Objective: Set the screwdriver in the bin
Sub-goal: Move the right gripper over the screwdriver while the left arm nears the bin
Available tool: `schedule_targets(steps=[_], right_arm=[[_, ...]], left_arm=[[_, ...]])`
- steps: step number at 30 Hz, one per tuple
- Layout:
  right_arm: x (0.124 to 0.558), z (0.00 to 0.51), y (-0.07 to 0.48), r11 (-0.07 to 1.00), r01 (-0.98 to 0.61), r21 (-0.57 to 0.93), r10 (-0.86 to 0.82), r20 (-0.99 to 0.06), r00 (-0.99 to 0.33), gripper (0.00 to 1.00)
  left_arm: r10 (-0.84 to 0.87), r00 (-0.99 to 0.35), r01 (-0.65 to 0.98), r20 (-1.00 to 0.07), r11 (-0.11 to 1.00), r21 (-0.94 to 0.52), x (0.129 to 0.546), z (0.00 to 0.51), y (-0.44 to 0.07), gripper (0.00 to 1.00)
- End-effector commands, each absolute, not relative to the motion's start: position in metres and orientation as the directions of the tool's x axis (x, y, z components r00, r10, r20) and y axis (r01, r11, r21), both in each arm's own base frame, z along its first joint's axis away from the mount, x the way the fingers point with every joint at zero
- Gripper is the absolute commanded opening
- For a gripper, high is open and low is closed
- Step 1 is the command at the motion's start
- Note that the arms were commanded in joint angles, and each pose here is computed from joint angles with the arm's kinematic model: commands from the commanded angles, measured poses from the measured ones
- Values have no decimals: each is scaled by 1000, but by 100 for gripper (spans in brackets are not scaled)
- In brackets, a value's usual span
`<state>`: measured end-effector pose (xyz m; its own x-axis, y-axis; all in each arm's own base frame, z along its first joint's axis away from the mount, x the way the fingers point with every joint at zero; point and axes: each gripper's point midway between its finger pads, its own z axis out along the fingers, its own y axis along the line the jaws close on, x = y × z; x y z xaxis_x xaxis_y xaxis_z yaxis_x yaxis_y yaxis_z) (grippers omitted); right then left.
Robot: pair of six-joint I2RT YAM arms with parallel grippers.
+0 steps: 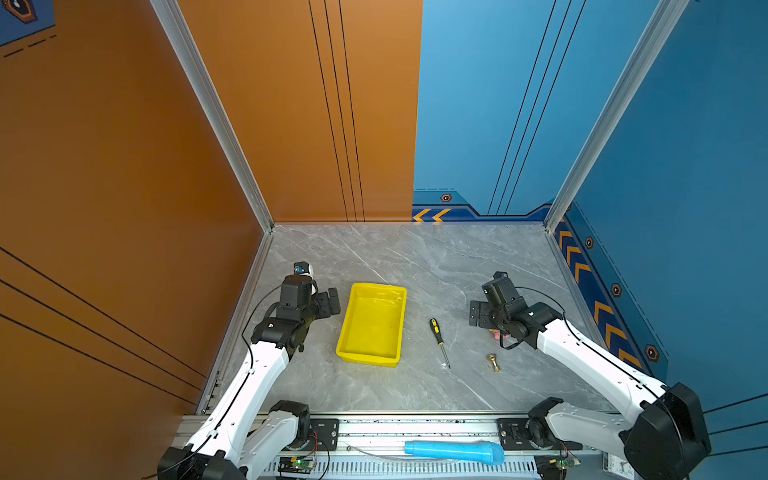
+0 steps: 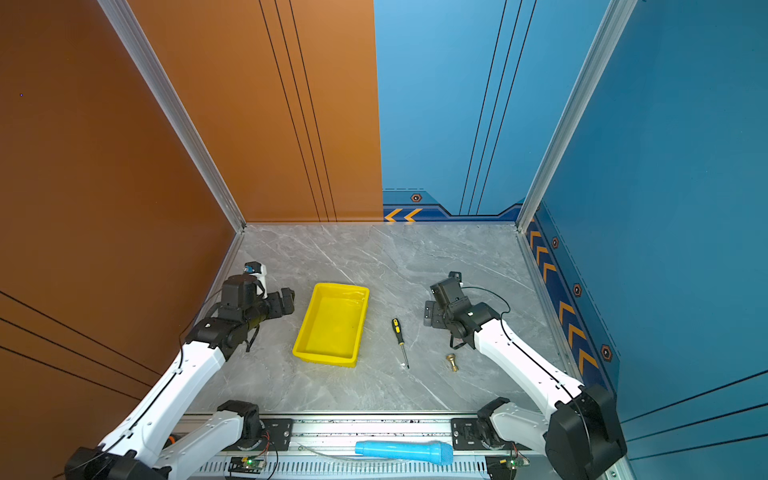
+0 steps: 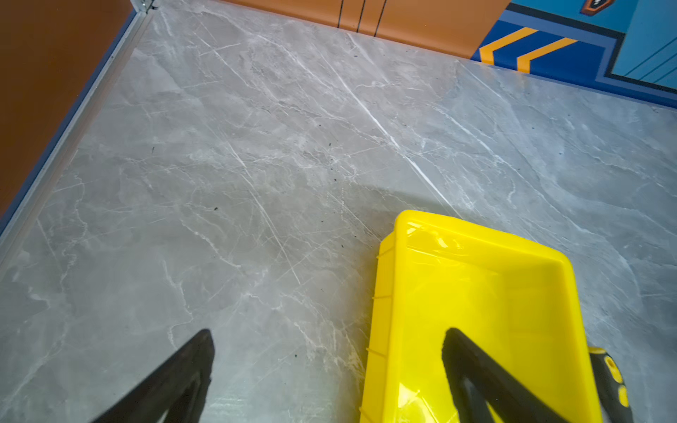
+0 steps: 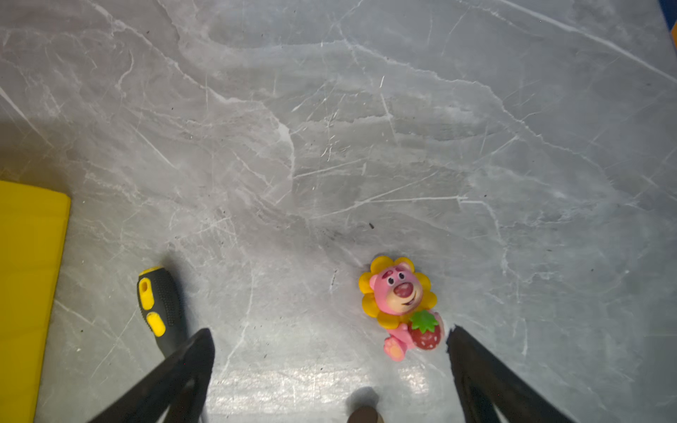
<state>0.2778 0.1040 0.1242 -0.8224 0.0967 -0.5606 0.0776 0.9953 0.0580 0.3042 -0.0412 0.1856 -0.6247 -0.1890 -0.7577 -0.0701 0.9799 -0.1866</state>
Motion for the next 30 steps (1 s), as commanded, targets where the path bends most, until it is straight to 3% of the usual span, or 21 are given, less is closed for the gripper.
schedule_targets(steps=[1, 10, 30], right_arm=[[268, 122, 113, 993, 103, 58, 118, -529, -840, 100], [257, 110, 143, 997, 51, 57, 73, -496, -865, 100], [275, 67, 230, 985, -164, 59, -126, -408, -904, 95]], left_arm=[[-159, -663, 12, -731, 975, -223, 290, 191, -61, 98], [-66, -716, 182, -695, 943, -277, 269, 183, -107, 98], [-166, -699, 153, -696, 915, -372, 258, 183, -117, 98]])
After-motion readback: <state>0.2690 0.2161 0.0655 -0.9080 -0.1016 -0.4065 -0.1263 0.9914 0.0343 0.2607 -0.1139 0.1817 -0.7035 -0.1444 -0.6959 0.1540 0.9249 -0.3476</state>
